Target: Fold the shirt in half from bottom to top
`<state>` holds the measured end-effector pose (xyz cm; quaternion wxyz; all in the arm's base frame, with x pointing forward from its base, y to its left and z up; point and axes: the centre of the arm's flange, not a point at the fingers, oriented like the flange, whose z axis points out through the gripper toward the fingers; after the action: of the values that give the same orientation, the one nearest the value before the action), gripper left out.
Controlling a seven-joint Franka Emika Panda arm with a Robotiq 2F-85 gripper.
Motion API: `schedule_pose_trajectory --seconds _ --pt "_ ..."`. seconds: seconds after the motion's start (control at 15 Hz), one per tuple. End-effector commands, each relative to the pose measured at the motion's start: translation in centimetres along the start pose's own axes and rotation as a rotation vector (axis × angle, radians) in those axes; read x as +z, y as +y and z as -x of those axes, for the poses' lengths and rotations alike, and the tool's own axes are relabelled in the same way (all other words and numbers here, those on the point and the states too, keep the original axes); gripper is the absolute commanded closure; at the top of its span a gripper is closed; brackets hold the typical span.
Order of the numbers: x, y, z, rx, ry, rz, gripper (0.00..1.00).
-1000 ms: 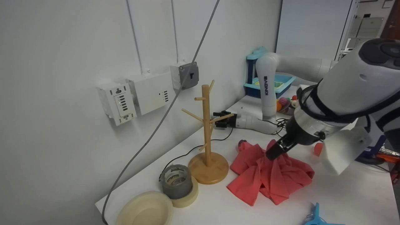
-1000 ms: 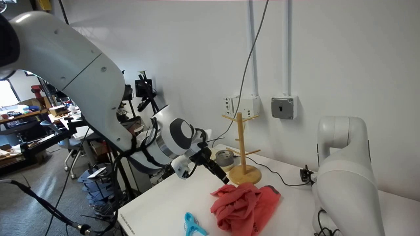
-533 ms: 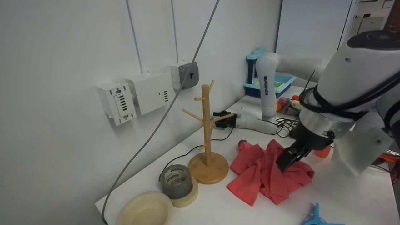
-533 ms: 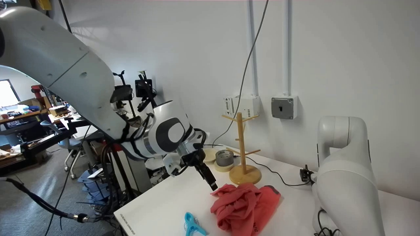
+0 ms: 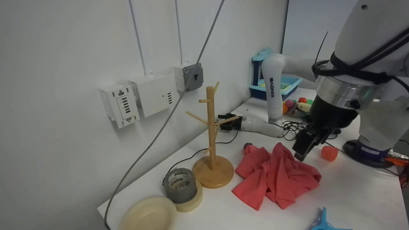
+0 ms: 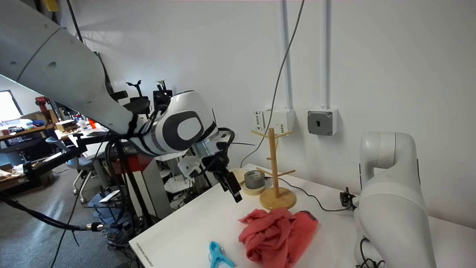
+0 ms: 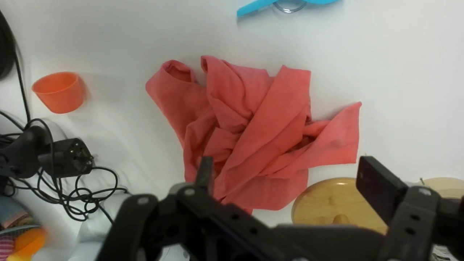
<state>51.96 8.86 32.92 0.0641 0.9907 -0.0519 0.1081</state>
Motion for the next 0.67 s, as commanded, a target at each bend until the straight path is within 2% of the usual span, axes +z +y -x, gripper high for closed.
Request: schedule_pose_trajectory --seconds 0.0,0.27,0.33,0.47,0.53,0.6 --pt "-1.5 0.7 -0.3 -0.036 -0.005 -0.039 0.0" --pt "-1.7 0.7 -0.4 -0.075 0.003 -0.075 0.0" --pt "-5.8 3.4 4.2 -0.082 -0.026 -0.078 0.0" --pt "-6.8 3.5 5.7 -0.127 -0.011 -0.121 0.0" --pt "-2.6 1.2 1.8 -0.091 -0.017 -0.087 0.0" --pt "-3.5 1.4 2.4 -0.095 -0.008 -0.092 0.0"
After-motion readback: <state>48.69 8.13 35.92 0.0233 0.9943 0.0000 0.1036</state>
